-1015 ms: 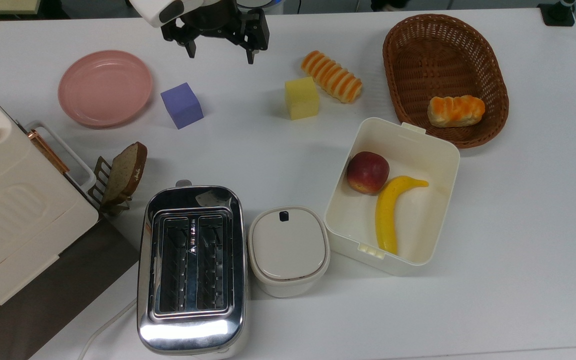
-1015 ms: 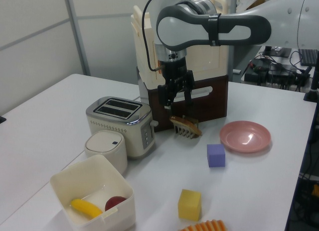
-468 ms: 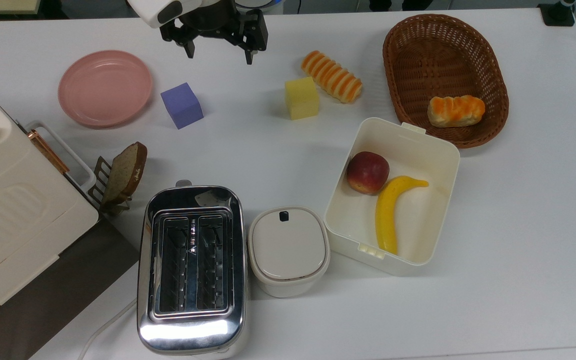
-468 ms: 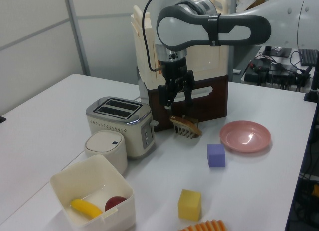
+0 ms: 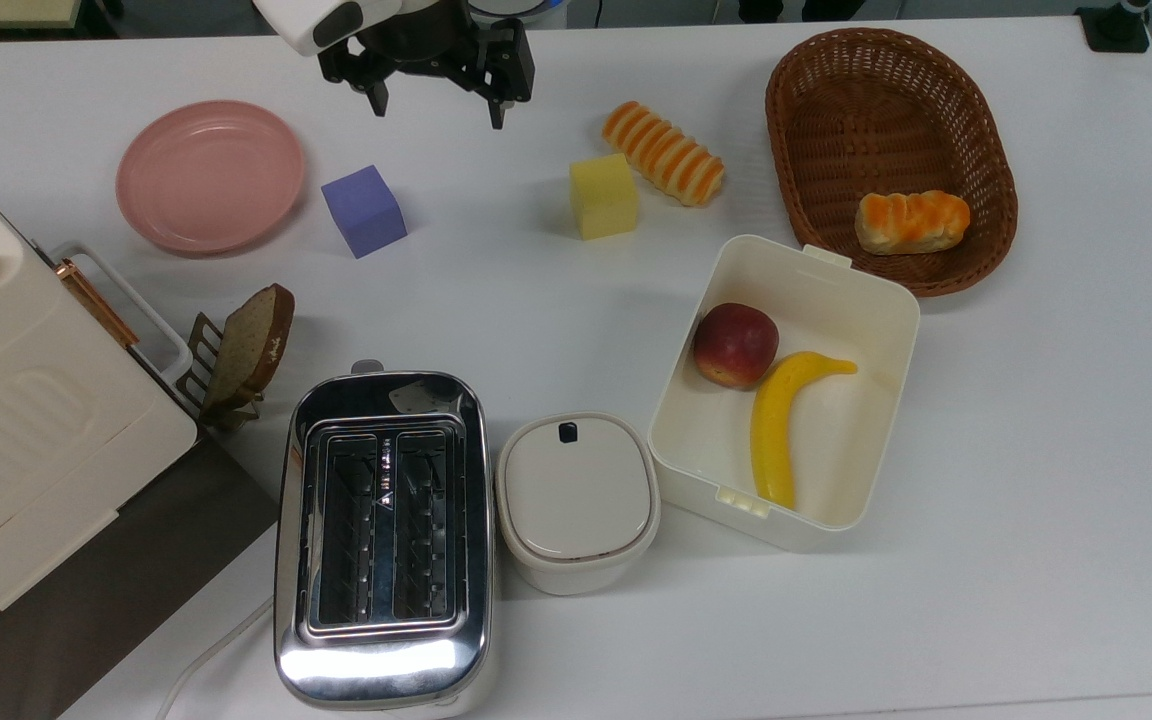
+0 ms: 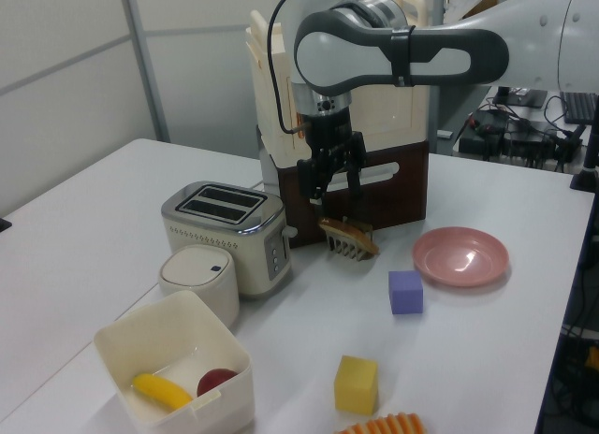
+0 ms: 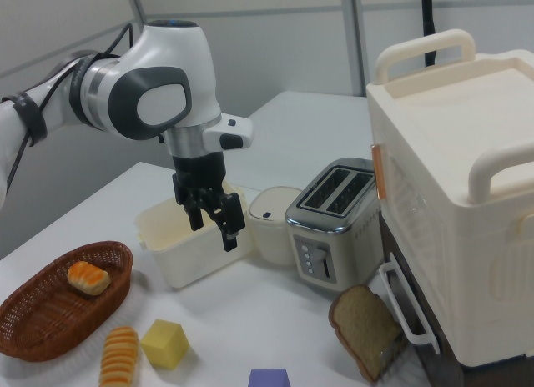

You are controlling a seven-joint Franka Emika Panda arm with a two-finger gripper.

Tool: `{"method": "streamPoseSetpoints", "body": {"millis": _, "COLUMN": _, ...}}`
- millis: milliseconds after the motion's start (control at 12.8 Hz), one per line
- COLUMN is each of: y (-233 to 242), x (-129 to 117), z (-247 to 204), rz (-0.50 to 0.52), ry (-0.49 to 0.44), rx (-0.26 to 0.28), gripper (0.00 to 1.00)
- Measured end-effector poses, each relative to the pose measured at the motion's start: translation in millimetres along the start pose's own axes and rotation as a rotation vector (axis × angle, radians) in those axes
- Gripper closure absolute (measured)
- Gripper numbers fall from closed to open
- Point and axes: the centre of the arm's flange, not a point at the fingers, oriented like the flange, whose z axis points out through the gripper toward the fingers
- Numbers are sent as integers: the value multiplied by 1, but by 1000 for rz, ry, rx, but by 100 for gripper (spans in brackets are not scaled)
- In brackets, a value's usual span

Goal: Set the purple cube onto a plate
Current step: 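Move the gripper down to the purple cube and close on it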

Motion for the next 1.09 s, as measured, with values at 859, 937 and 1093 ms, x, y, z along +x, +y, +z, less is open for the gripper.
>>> {"method": "streamPoseSetpoints", "body": {"millis": 859, "y": 56, "x": 1, "z": 49, "rz": -163, "ry": -107, "rx": -47, "gripper": 0}}
{"method": "streamPoseSetpoints", "body": {"millis": 937, "y": 76, "x": 1, "z": 63, "rz": -210, "ry": -125, "rx": -42, "gripper": 0}}
{"method": "streamPoseSetpoints", "body": {"millis": 1093, "y": 100, "x": 2, "z": 103, "rz": -313, "ry": -129, "rx": -37, "gripper": 0}}
